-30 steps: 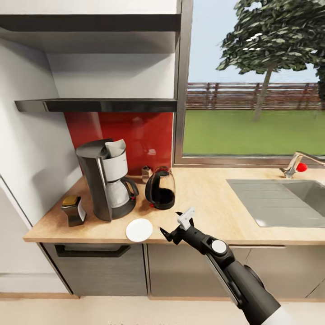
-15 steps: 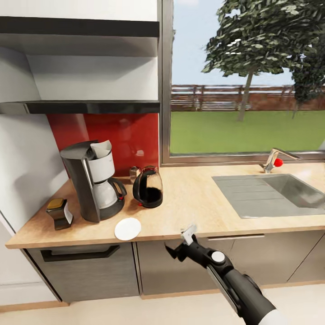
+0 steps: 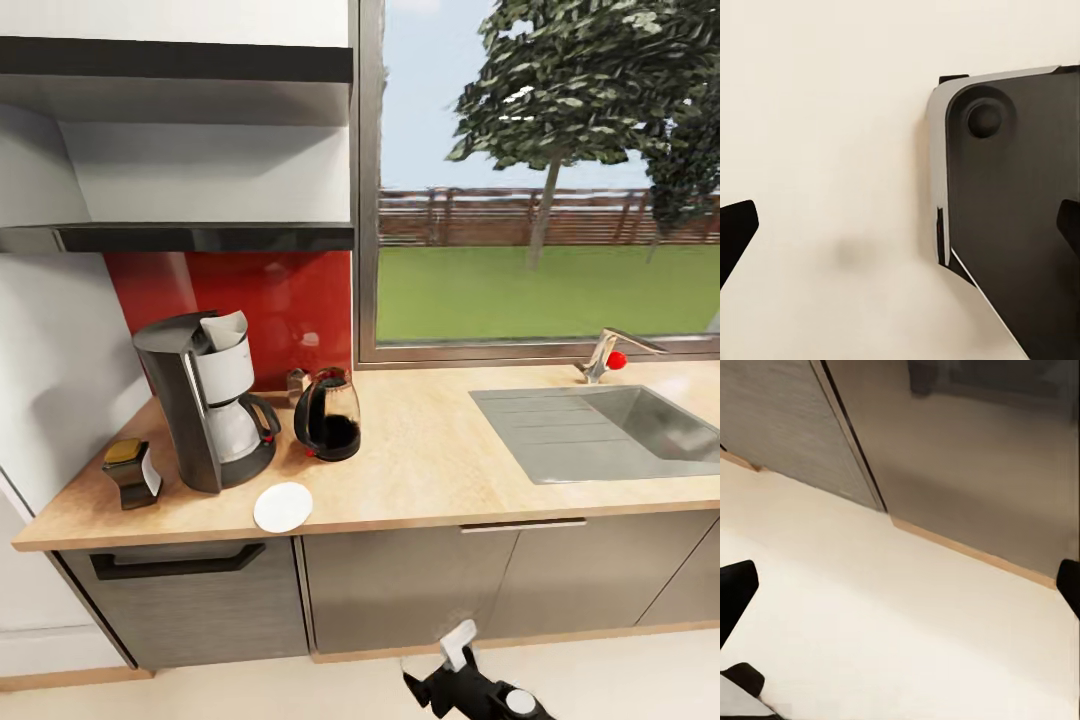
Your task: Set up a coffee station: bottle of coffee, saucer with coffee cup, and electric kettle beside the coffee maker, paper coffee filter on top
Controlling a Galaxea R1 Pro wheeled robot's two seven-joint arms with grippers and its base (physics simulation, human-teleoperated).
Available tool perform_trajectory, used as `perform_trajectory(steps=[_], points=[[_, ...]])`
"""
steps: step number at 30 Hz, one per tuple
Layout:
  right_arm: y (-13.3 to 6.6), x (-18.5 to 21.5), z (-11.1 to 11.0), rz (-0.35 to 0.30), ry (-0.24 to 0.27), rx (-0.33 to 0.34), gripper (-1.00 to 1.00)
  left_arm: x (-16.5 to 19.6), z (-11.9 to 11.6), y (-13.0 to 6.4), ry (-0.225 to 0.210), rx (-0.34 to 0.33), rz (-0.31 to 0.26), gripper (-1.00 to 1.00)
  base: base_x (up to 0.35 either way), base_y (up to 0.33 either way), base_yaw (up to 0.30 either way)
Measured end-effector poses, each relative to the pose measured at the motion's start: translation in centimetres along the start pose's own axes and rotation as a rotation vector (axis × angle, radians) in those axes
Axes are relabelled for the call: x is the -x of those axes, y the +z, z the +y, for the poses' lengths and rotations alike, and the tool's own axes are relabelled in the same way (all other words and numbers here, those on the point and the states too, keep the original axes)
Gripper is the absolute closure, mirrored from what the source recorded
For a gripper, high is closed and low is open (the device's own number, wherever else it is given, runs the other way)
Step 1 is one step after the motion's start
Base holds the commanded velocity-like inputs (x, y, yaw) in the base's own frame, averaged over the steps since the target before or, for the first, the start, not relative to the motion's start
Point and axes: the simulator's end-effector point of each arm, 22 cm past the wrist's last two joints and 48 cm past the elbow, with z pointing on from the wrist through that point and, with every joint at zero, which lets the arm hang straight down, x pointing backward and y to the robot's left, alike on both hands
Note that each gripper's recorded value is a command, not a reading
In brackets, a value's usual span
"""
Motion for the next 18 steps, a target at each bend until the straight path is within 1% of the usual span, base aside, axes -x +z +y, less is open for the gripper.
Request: perform_trajectory(steps=[1,2,4,6,7,8,10,12,13,15,16,18], points=[[0.0,-1.1,0.1,0.022,0.01,-0.001,-1.0,0.0,0.0,0.0,0.0,-0.001,0.0,-1.0,0.0,0.0,0.0],[-0.4,-5.0,0.6,0.102,0.044,-0.008,-1.0,0.0,-0.1,0.0,0.001,-0.003,0.0,-1.0,0.0,0.0,0.0],[-1.1,-7.7,0.5,0.159,0.076,-0.021,-1.0,-0.1,0.0,0.0,0.001,-0.002,0.001,-1.0,0.0,0.0,0.0],[-1.6,-9.3,0.3,0.188,0.101,-0.033,-1.0,-0.1,0.0,0.0,0.001,-0.002,0.001,-1.0,0.0,0.0,0.0],[-2.8,-12.2,-0.5,0.245,0.149,-0.065,-1.0,-0.1,-0.1,0.0,0.002,-0.005,0.002,-1.0,0.0,0.0,0.0],[-3.2,-13.2,-0.9,0.264,0.163,-0.081,-1.0,-0.2,-0.2,0.0,0.002,-0.006,0.003,-1.0,0.0,0.0,0.0],[-4.0,-14.3,-2.4,0.29,0.168,-0.137,-1.0,-0.2,-0.3,0.0,0.005,-0.007,0.004,-1.0,0.0,0.0,0.0],[-4.8,-15.4,-4.3,0.318,0.162,-0.222,-1.0,-0.2,-0.3,0.0,0.006,-0.008,0.005,-1.0,0.0,0.0,0.0],[-5.3,-16.3,-4.9,0.339,0.16,-0.265,-1.0,-0.2,-0.3,0.0,0.007,-0.008,0.005,-1.0,0.0,0.0,0.0],[-6.0,-17.7,-5.4,0.377,0.16,-0.335,-1.0,-0.2,-0.4,0.0,0.009,-0.009,0.005,-1.0,0.0,0.0,0.0],[-6.2,-18.3,-5.1,0.397,0.17,-0.36,-1.0,-0.2,-0.4,0.0,0.01,-0.01,0.006,-1.0,0.0,0.0,0.0],[-6.2,-18.8,-4.4,0.407,0.228,-0.387,-1.0,-0.2,-0.4,0.0,0.011,-0.01,0.008,-1.0,0.0,0.0,0.0]])
